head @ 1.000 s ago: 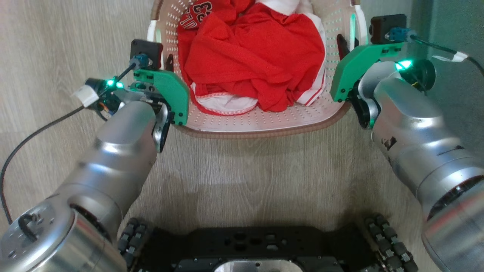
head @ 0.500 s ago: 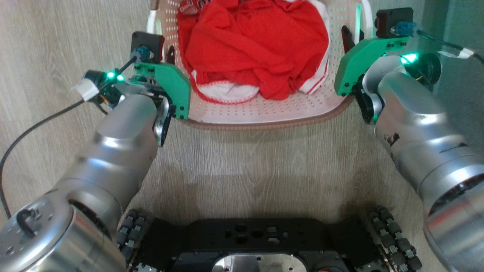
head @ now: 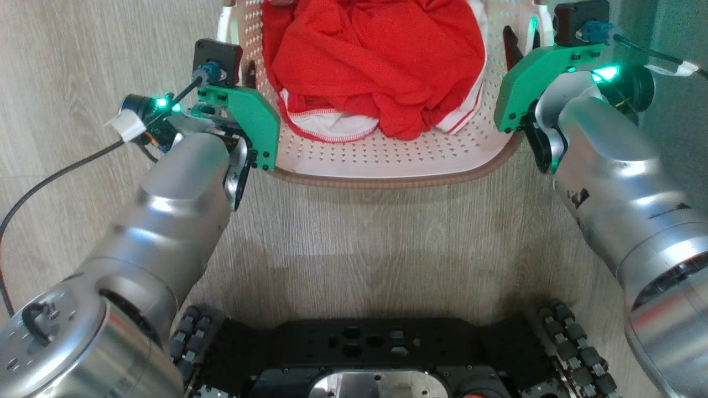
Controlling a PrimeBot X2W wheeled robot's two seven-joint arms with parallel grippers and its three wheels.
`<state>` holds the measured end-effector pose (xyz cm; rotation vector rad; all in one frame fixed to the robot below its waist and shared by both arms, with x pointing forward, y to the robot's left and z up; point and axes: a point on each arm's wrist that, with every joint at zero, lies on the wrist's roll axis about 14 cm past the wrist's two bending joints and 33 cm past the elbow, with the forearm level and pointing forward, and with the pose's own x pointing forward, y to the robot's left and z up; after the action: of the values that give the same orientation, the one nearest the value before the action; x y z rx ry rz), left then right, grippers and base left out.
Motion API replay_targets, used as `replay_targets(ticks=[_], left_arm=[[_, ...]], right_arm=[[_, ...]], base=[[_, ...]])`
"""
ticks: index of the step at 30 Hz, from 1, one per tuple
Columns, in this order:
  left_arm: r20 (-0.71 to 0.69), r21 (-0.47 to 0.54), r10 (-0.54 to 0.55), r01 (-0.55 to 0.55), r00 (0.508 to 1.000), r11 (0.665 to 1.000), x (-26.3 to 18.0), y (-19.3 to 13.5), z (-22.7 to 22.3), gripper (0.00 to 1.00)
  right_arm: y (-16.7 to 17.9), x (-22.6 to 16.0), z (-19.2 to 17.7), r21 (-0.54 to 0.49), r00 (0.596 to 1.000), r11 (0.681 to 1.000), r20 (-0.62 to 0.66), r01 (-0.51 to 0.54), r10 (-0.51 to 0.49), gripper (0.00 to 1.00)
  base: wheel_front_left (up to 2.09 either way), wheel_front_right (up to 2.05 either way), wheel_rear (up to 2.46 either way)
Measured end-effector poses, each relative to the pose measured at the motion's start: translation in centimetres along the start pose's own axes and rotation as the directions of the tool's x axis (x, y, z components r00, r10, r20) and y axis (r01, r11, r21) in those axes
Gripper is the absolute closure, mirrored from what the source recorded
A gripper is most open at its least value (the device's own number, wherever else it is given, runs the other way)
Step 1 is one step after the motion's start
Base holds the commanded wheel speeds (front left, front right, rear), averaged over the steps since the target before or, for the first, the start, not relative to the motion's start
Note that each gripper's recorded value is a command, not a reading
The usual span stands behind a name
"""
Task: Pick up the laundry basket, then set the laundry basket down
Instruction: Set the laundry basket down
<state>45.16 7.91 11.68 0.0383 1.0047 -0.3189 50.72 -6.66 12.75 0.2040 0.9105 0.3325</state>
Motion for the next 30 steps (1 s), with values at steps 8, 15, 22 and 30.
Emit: replay_targets(ticks=[8,15,22,30], left_arm=[[0.017,0.001,0.015,-0.015,1.0,1.0,-0.4,0.2,0.8,0.31],[0.056,-0.012,0.036,-0.035,0.998,0.999,-1.3,0.5,2.6,0.0],[0.14,-0.027,0.037,-0.033,0.989,0.999,-2.9,0.1,5.7,0.0],[0.253,-0.045,0.054,-0.044,0.966,0.998,-7.3,0.1,8.2,0.0]], right_arm=[[0.2,-0.3,1.4,-0.01,0.999,1.0,0.032,-0.003,0.004,0.0],[0.5,-1.2,4.0,-0.026,0.996,1.0,0.088,0.001,0.002,0.0],[0.9,-2.9,7.9,-0.045,0.984,0.999,0.176,0.01,-0.002,0.0],[1.8,-7.4,11.0,-0.049,0.958,0.998,0.286,0.028,-0.013,0.0]], base=[[0.0,0.0,0.0],[0.0,0.0,0.0],[0.0,0.0,0.0],[0.0,0.0,0.0]])
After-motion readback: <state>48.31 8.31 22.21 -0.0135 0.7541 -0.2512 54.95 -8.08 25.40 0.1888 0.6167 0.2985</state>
